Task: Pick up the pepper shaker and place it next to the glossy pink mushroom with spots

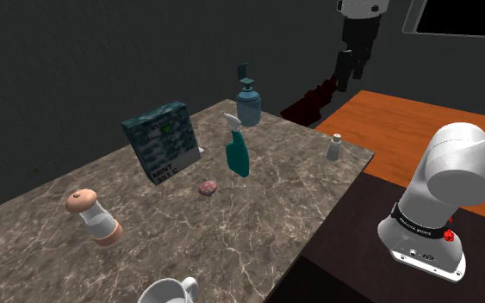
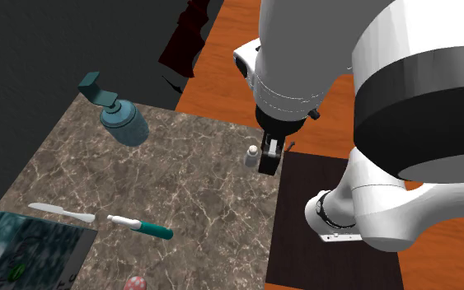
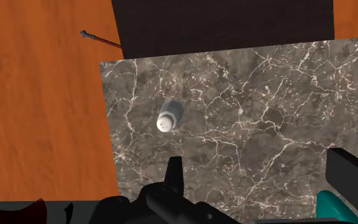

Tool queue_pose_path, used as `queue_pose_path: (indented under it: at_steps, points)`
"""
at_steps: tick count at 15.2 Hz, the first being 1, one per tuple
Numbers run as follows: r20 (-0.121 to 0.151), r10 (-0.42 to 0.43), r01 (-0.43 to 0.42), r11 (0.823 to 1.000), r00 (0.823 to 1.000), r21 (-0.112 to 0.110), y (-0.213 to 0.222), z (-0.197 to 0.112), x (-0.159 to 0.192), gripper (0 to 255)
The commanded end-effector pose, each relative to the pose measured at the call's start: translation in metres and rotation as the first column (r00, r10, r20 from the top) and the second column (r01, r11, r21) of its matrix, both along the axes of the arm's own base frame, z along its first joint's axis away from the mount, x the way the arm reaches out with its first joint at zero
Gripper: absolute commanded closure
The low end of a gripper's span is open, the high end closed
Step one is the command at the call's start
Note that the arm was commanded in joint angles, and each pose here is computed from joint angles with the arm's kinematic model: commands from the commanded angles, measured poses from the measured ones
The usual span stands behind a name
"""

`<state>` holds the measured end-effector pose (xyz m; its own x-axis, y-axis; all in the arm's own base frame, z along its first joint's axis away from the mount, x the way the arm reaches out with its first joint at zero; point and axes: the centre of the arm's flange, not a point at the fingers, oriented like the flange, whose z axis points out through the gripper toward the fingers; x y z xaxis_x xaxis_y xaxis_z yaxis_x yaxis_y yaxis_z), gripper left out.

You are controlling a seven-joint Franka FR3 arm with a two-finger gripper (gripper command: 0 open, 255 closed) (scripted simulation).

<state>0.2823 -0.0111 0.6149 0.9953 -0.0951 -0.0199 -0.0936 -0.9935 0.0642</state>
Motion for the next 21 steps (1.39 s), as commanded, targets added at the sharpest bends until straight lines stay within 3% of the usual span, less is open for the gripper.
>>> queue_pose_path:
  at_steps: [1, 19, 21]
  points:
    - [0.000, 0.000, 0.000, 1.000, 1.000, 0.000, 0.000, 0.000, 0.000, 0]
    - [0.058, 0.063, -0.059, 0.997, 0.996, -0.057, -0.088, -0.216, 0.016, 0]
    - [0.059, 0.064, -0.060, 0.996, 0.996, -0.058, -0.090, -0.226, 0.017, 0]
